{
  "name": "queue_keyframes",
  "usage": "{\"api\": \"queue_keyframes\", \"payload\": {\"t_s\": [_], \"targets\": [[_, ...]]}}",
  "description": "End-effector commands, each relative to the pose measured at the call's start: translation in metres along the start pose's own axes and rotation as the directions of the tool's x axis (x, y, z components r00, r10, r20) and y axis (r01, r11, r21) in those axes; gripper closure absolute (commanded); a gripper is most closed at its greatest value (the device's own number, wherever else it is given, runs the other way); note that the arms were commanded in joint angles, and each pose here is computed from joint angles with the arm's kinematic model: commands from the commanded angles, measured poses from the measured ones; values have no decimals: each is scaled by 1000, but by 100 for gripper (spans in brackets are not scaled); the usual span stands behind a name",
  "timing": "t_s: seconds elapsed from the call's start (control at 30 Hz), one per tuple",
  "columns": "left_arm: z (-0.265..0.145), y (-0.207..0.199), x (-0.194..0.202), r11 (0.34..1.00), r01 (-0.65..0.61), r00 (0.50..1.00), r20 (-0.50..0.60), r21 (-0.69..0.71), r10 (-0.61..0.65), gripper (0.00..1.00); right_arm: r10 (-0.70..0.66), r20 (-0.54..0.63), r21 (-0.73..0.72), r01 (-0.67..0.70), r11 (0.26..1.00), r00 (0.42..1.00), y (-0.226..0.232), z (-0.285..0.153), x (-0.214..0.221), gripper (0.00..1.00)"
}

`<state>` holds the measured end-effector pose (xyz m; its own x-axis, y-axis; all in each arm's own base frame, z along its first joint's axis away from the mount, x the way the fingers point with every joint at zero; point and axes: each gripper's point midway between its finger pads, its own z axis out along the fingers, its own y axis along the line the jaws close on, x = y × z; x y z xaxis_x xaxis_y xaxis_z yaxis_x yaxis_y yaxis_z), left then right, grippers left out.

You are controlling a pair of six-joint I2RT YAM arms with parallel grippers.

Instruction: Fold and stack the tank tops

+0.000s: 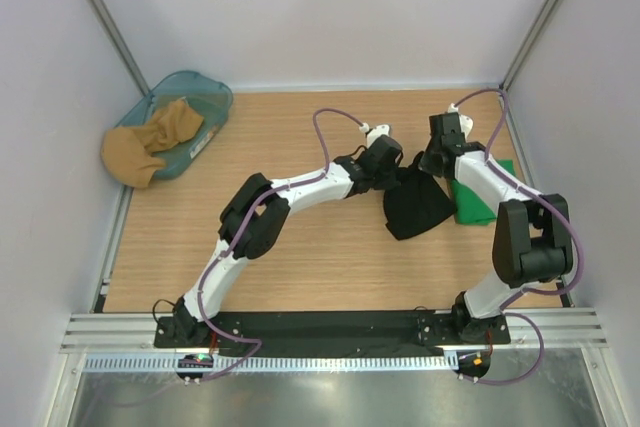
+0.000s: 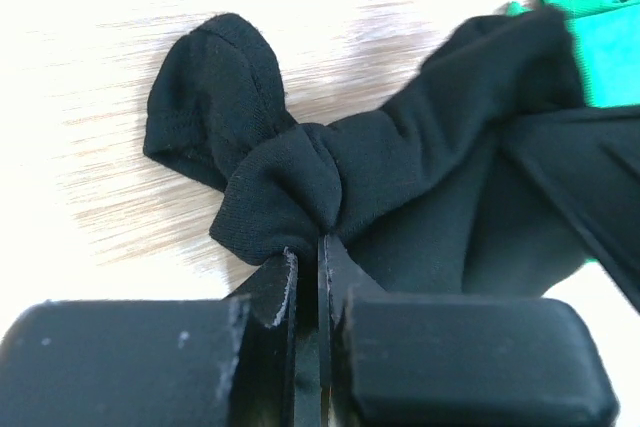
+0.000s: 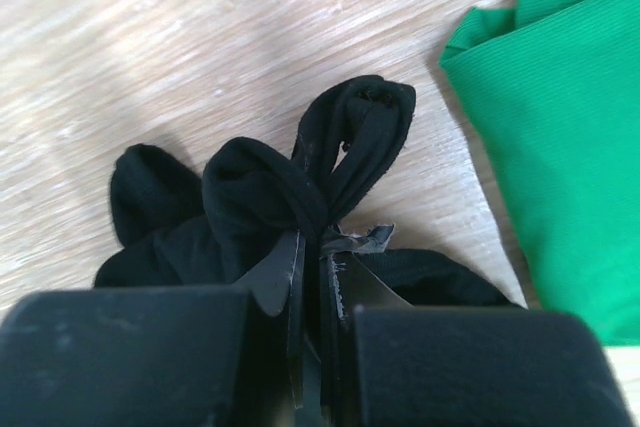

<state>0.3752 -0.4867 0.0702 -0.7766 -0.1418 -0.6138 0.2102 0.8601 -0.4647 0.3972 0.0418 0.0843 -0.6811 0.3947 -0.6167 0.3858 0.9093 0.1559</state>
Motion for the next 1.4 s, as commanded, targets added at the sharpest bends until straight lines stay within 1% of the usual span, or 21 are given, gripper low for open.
{"api": "queue_keyframes", "payload": {"t_s": [0.0, 0.13, 0.27, 0.37, 0.43, 0.57, 0.63, 0.73, 0.77, 0.8, 0.83, 0.87, 0.93, 0.97, 1.03, 1.07, 1.17, 1.37], "targets": [[-23, -25, -35, 999, 28, 995, 94, 40, -31, 100, 19, 70, -3, -19, 1000, 997, -1, -19, -21, 99], [-18, -24, -30, 998, 35, 996, 83, 45, -39, 100, 21, 55, -26, -20, 999, 998, 3, -15, -15, 99], [-20, -33, -34, 996, 24, 995, 91, 83, -31, 100, 26, 78, -10, -25, 1000, 997, -2, -20, -24, 99], [-21, -23, -37, 999, 16, 994, 106, 33, -20, 100, 11, 53, -17, -10, 1000, 999, 1, -19, -22, 99], [-19, -14, -35, 1000, 19, 994, 107, -3, -19, 100, -3, 24, -22, 4, 1000, 1000, 3, -10, -16, 99], [-10, 7, -28, 998, 43, 996, 75, -53, -38, 100, -8, -29, -31, 7, 1000, 1000, 10, 8, -7, 99], [-3, 17, -21, 996, 53, 997, 51, -72, -49, 98, -6, -41, -44, 4, 999, 999, 14, 13, -4, 99], [7, 32, -15, 994, 69, 997, 21, -89, -68, 86, -5, -52, -26, 4, 1000, 999, 11, 20, -1, 98], [8, 35, -14, 993, 70, 998, 16, -95, -69, 73, -5, -52, -18, 4, 1000, 999, 10, 22, -1, 95], [9, 38, -14, 992, 67, 998, 17, -102, -66, 64, -4, -52, -13, 3, 1000, 999, 8, 22, 0, 93], [9, 39, -13, 992, 64, 998, 19, -107, -62, 56, -3, -53, -11, 2, 1000, 999, 7, 23, 1, 84], [10, 42, -14, 991, 64, 998, 24, -116, -62, 46, 9, -39, -13, -10, 1000, 999, 6, 23, -2, 70], [11, 46, -13, 990, 64, 998, 22, -126, -62, 35, 18, -37, -10, -18, 1000, 999, 2, 24, 0, 61], [11, 46, -16, 990, 68, 998, 24, -123, -66, 33, 26, -32, -5, -26, 1000, 999, 0, 25, -2, 55], [15, 48, -15, 989, 67, 998, 18, -128, -65, 29, 24, -33, 11, -23, 1000, 999, -3, 28, -3, 49], [16, 49, -14, 989, 66, 998, 14, -129, -65, 26, 22, -33, 23, -22, 999, 999, -5, 30, -4, 43], [22, 50, -20, 989, 74, 997, 16, -130, -72, 22, 22, -53, 25, -21, 999, 998, -6, 39, -2, 37], [37, 60, -25, 985, 101, 995, 7, -138, -101, 20, 15, -95, -13, -16, 1000, 995, 4, 60, 0, 34]]}}
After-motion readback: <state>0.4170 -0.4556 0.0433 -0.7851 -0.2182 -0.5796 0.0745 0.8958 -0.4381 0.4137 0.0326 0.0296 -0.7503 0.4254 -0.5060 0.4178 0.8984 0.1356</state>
